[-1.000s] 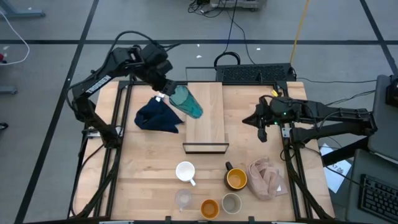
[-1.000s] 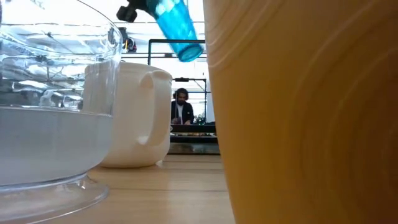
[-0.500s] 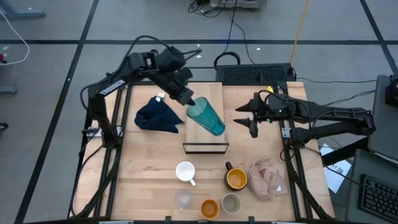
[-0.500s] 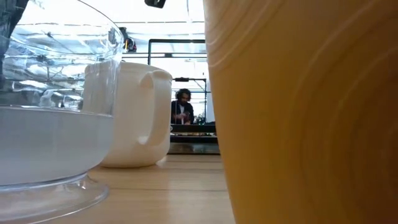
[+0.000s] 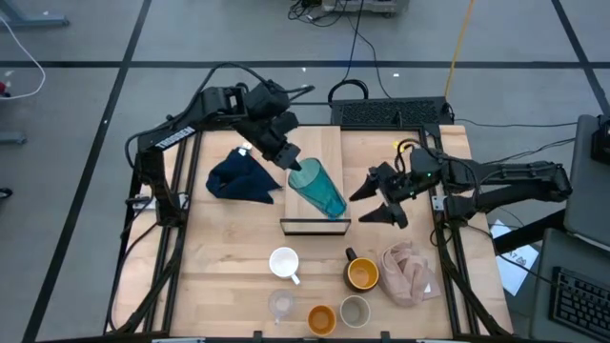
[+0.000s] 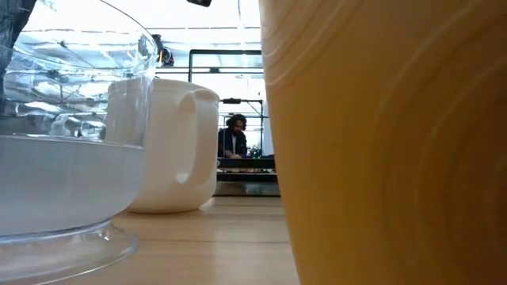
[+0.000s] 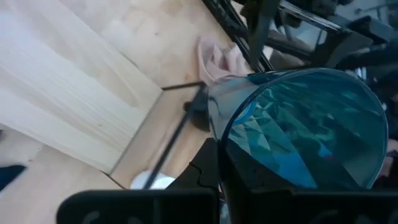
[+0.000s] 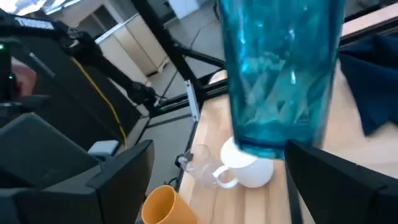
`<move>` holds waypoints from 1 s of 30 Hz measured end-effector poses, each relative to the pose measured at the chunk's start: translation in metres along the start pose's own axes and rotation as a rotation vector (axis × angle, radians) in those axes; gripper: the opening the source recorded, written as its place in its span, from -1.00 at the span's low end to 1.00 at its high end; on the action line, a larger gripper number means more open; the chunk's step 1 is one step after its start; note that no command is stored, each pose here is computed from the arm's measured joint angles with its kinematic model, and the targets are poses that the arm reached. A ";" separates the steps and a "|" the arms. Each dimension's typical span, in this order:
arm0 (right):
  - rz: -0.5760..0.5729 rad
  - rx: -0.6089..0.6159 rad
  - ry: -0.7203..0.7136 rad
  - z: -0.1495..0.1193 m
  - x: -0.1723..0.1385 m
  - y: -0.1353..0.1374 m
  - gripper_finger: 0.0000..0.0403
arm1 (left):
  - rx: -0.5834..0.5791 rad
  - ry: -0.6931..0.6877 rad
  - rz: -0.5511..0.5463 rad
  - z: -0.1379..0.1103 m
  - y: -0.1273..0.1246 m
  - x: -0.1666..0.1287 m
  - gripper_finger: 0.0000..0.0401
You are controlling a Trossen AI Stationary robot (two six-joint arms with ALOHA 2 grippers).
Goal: Stack small to large cups/mugs on shelf
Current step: Put the blue cup on the shelf
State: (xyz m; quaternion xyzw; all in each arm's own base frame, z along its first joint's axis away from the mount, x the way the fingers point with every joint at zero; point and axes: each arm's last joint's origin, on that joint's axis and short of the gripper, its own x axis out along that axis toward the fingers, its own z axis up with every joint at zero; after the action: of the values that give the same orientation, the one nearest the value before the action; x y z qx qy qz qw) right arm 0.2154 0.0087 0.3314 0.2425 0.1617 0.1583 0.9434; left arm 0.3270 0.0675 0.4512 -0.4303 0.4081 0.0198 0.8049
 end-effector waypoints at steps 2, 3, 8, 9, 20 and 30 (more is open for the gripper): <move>0.001 -0.002 0.019 -0.002 0.004 0.000 0.75 | 0.002 0.030 -0.016 -0.003 -0.005 0.008 -1.00; 0.001 -0.001 0.027 -0.003 0.006 -0.001 0.75 | 0.000 0.039 -0.017 -0.004 -0.006 0.011 -1.00; -0.002 -0.004 0.046 -0.005 0.013 -0.003 0.75 | 0.035 0.024 -0.064 -0.006 -0.020 0.021 -1.00; -0.002 -0.005 0.045 -0.005 0.013 -0.003 0.75 | 0.035 0.025 -0.063 -0.006 -0.020 0.022 -1.00; 0.012 0.027 0.015 -0.002 0.015 -0.002 0.75 | 0.045 0.003 -0.065 -0.005 -0.022 0.023 -1.00; 0.063 0.019 0.051 -0.009 0.019 0.009 0.75 | 0.046 0.018 -0.075 -0.002 -0.022 0.032 -1.00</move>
State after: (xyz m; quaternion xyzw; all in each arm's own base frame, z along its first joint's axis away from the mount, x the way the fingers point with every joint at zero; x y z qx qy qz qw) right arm 0.2269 0.0270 0.3247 0.2525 0.1794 0.1925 0.9312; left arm 0.3557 0.0419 0.4435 -0.4266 0.3993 -0.0235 0.8112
